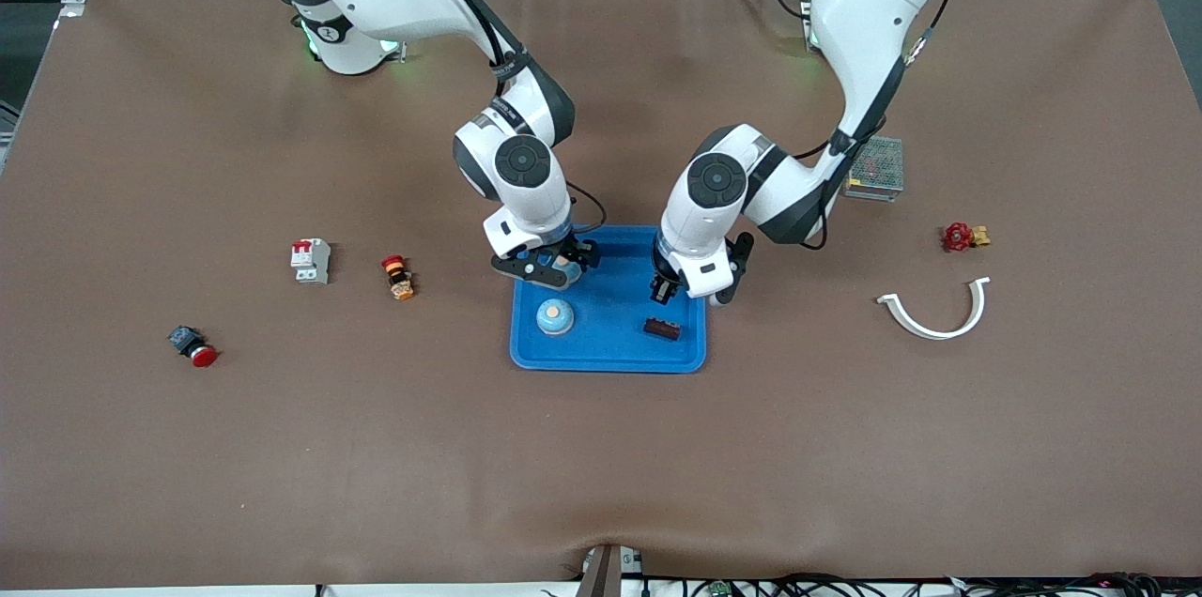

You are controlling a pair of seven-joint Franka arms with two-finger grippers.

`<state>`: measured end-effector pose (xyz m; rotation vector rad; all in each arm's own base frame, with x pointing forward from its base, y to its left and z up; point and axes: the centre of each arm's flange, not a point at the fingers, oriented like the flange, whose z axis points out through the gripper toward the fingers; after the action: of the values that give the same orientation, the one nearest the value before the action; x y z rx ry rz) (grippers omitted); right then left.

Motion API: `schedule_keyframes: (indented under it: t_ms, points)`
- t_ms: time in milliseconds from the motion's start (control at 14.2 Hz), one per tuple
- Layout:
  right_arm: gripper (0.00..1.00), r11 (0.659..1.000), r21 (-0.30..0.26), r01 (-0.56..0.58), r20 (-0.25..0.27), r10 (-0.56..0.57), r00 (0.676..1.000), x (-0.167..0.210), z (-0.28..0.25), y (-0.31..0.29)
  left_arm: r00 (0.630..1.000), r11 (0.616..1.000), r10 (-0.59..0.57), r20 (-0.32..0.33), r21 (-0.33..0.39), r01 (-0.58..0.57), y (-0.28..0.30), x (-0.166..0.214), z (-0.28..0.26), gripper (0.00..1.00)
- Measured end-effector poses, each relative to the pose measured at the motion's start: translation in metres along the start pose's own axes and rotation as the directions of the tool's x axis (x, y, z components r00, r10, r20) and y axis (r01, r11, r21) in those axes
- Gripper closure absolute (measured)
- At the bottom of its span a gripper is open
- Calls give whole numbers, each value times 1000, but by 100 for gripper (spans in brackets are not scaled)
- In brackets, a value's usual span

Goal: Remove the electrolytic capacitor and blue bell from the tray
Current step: 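Grasp a brown capacitor with the left gripper while the right gripper grasps a bell, then carry the capacitor with the left gripper beside the white arc clip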

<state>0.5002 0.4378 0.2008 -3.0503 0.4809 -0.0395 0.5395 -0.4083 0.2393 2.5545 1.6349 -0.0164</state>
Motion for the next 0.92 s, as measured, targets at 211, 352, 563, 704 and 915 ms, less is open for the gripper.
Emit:
schedule_keyframes:
  t_ms: [211, 352, 563, 704, 915]
  points:
    - [0, 1000, 5, 0, -11, 0, 1000, 3, 1, 1, 999, 1000, 1, -37, 26, 0, 9, 31, -44, 67]
    - [0, 1000, 9, -4, -14, 4, 1000, 4, 0, 0, 998, 998, 18, -60, 59, -15, 10, 66, -68, 67]
    - [0, 1000, 11, -11, -16, 11, 1000, 5, 0, -2, 995, 992, 67, -73, 116, -58, 1, 119, -82, 67]
    - [0, 1000, 7, -11, -15, 12, 1000, 6, 6, -2, 991, 982, 118, -67, 153, -106, -13, 151, -78, 67]
    - [0, 1000, 12, -10, -18, 11, 1000, 6, 16, -3, 972, 952, 232, -36, 215, -219, -38, 198, -72, 67]
